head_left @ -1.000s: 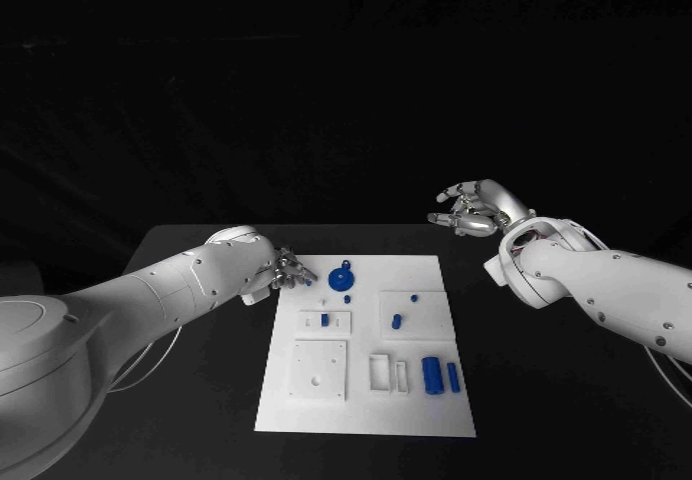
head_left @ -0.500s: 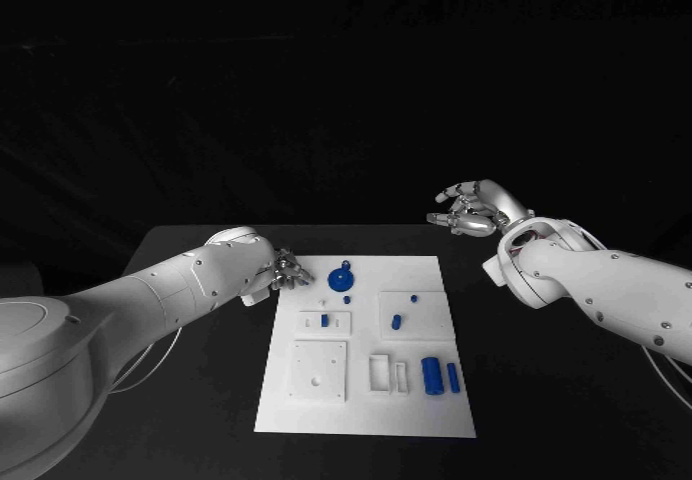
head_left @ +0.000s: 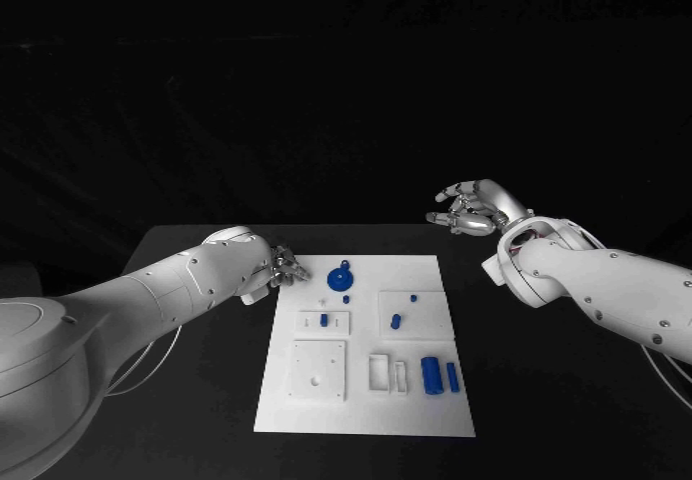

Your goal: Assemble the parts on the task board

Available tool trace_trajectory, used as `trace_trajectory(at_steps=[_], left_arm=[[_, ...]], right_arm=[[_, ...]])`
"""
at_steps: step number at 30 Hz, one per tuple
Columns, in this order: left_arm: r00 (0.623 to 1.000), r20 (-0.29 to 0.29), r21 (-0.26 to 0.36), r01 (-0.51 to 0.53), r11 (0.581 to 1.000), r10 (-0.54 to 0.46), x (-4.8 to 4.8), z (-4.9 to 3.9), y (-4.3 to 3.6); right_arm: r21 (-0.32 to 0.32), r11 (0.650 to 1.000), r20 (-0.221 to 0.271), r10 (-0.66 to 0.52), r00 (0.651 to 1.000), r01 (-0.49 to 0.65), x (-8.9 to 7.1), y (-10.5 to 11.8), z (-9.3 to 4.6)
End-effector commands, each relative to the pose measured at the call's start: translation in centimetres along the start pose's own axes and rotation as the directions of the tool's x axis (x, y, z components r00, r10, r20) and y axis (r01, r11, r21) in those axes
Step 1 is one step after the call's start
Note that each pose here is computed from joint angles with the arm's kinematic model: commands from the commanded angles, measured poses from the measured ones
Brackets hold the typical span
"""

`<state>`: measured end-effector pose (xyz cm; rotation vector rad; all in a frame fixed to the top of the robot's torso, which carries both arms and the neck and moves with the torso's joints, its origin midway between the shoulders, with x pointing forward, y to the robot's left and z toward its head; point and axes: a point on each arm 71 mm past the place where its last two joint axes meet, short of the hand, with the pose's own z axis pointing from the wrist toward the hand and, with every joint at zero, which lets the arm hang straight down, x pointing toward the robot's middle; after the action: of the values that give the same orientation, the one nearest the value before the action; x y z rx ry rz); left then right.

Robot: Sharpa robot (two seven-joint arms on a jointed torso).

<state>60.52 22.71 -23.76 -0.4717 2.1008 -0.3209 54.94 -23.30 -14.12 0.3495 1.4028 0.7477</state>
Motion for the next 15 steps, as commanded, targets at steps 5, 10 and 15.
trace_trajectory(at_steps=[5, 10, 15], left_arm=[[0.996, 0.024, 0.023, 0.086, 0.996, -0.087, -0.36, -0.11, 0.15], [0.993, 0.007, 0.022, 0.116, 0.993, -0.116, -0.47, -0.35, 0.59], [0.990, -0.017, 0.029, 0.144, 0.989, -0.143, -0.70, -0.84, 0.99]], right_arm=[[-0.009, 1.000, -0.016, 0.001, 1.000, -0.001, 0.1, 0.1, 0.0], [-0.007, 1.000, -0.017, 0.001, 1.000, -0.001, 0.1, 0.0, 0.0], [-0.001, 1.000, -0.019, 0.000, 1.000, 0.000, 0.0, -0.1, 0.0]])
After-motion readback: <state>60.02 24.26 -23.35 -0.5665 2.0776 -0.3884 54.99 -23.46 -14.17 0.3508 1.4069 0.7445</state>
